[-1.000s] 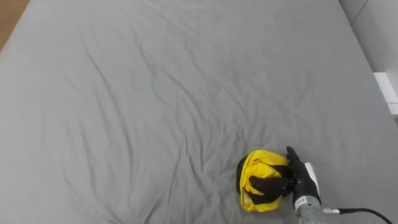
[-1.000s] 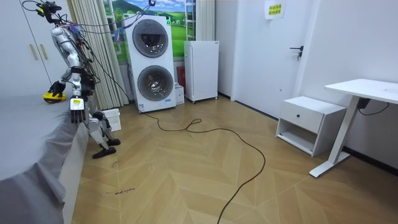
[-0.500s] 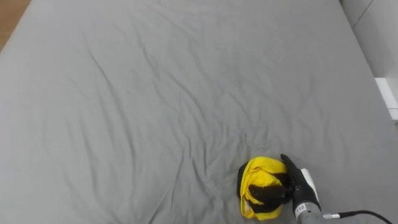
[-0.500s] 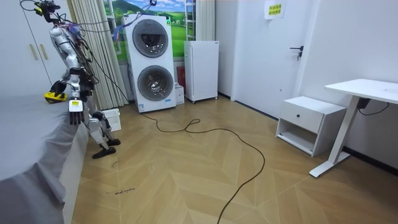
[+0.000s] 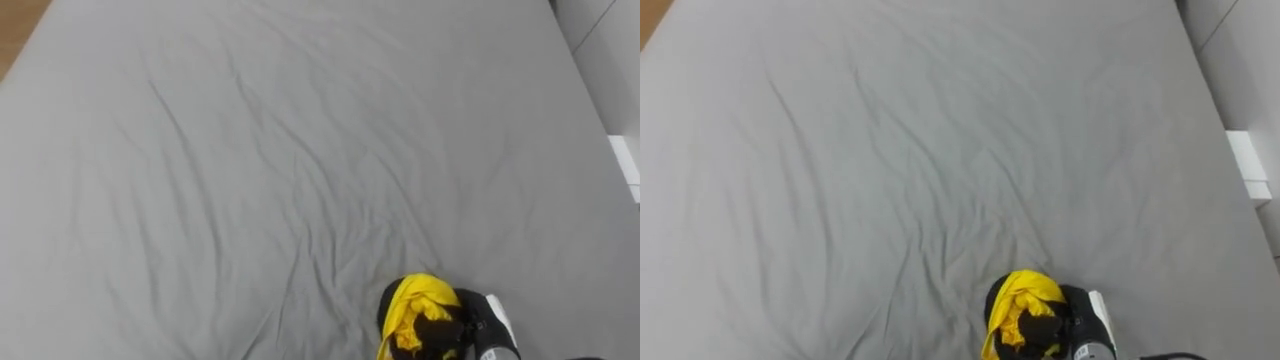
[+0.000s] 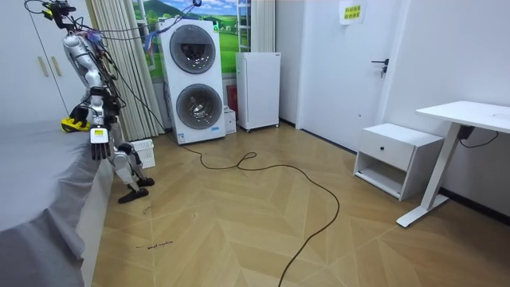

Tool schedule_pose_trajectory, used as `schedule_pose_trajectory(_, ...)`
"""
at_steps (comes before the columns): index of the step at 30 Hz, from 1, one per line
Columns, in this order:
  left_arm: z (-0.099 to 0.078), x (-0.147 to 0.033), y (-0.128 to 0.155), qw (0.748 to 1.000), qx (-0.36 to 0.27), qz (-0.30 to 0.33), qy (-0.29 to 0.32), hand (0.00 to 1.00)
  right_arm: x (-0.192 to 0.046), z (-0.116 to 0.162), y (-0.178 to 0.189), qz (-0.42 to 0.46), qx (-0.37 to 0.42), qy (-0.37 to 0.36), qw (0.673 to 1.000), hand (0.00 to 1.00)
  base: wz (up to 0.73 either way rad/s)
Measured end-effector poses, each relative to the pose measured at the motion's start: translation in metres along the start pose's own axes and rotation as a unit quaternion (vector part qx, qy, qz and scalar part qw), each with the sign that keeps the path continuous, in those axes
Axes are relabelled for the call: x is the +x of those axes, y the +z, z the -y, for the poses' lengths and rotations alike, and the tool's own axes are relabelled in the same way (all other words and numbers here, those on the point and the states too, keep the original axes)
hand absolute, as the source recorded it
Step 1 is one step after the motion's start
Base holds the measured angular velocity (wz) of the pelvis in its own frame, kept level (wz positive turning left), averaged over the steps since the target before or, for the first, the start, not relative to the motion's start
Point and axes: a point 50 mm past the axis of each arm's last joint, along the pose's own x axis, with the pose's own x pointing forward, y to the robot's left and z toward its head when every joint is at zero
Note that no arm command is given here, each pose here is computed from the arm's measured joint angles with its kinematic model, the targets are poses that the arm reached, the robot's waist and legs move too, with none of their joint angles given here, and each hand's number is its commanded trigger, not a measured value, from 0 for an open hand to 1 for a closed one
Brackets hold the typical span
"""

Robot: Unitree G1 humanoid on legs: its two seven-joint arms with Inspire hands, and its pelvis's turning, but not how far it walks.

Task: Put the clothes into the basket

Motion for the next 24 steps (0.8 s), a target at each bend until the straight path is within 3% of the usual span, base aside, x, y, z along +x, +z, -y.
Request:
schedule_pose_trajectory(6,-0.003,0.001,0.003,1.0,-0.014,0.001,0.009,0.0,0.001,0.017,0.024,0.048,0.031,-0.03,0.998,1.0,-0.12)
schedule_pose_trajectory(12,-0.007,0.002,0.001,0.999,-0.024,-0.012,0.018,0.0,-0.002,0.06,0.059,0.12,0.126,-0.099,0.98,1.0,-0.19)
schedule_pose_trajectory(24,-0.018,-0.001,-0.021,0.997,-0.016,-0.064,0.032,0.0,-0.014,0.117,0.058,0.128,0.2,-0.22,0.946,1.0,-0.18)
